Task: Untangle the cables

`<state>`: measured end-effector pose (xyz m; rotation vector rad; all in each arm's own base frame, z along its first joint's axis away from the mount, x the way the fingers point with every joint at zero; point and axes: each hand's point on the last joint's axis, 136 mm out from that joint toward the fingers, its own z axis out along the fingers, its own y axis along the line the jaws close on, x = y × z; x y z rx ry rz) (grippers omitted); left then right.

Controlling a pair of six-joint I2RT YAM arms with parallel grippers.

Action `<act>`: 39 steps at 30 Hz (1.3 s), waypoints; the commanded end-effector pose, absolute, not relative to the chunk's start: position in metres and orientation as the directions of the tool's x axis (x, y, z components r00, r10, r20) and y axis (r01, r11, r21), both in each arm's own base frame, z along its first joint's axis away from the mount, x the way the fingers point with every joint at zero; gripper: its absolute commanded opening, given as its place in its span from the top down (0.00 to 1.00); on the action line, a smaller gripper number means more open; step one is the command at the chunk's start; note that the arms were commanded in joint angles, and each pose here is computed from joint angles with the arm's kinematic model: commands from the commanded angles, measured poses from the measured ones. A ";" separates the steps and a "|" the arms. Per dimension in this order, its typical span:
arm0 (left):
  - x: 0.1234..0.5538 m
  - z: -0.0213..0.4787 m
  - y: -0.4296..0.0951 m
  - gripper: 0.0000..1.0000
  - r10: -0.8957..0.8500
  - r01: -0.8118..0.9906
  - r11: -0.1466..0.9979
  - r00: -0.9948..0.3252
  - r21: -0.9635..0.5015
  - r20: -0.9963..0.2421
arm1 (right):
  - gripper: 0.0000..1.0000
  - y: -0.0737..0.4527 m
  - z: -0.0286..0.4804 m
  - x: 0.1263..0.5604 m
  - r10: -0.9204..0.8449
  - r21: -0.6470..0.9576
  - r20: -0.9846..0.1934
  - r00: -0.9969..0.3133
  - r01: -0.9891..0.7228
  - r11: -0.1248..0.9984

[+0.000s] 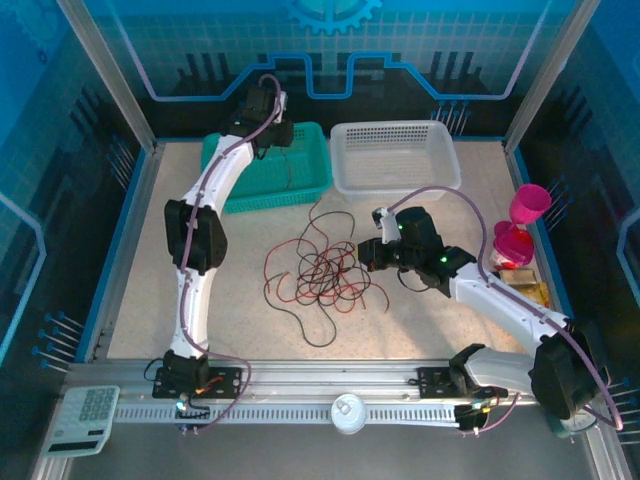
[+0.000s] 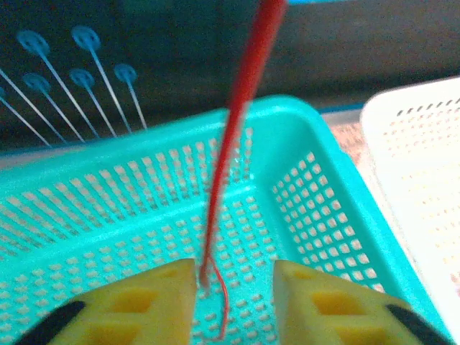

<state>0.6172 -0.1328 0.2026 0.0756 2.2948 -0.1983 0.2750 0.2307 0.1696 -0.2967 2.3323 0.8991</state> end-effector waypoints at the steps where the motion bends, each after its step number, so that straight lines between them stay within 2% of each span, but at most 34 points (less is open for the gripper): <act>1: 0.605 0.190 -0.126 0.42 -0.091 0.079 0.970 -0.756 -0.229 -0.648 | 1.00 0.236 0.199 0.279 0.034 0.543 -0.654 -0.756 -0.438 0.717; 3: 0.600 0.196 -0.121 0.29 -0.169 0.032 0.951 -0.780 -0.308 -0.603 | 1.00 0.237 0.203 0.279 0.037 0.544 -0.657 -0.753 -0.440 0.714; 6: 0.590 0.217 -0.114 0.14 -0.281 -0.026 0.901 -0.795 -0.433 -0.537 | 1.00 0.239 0.208 0.280 0.040 0.545 -0.664 -0.747 -0.446 0.710; 10: 0.572 0.241 -0.112 0.01 -0.317 -0.044 0.880 -0.794 -0.472 -0.518 | 1.00 0.239 0.212 0.280 0.043 0.539 -0.671 -0.740 -0.448 0.714; 18: 0.542 0.291 -0.121 0.01 -0.328 0.055 0.844 -0.733 -0.533 -0.595 | 1.00 0.239 0.218 0.282 0.045 0.532 -0.678 -0.734 -0.447 0.719; 25: 0.532 0.307 -0.120 0.01 -0.281 0.094 0.873 -0.707 -0.479 -0.649 | 1.00 0.241 0.234 0.287 0.050 0.520 -0.702 -0.711 -0.462 0.719; 31: 0.506 0.323 -0.143 0.01 -0.225 0.192 0.866 -0.674 -0.462 -0.703 | 1.00 0.241 0.247 0.291 0.060 0.517 -0.713 -0.698 -0.466 0.718; 34: 0.482 0.329 -0.150 0.01 -0.225 0.224 0.852 -0.661 -0.474 -0.716 | 1.00 0.245 0.271 0.292 0.082 0.531 -0.728 -0.680 -0.485 0.695; 39: 0.441 0.328 -0.157 0.01 -0.284 0.253 0.806 -0.629 -0.535 -0.724 | 1.00 0.252 0.341 0.293 0.123 0.522 -0.788 -0.603 -0.549 0.653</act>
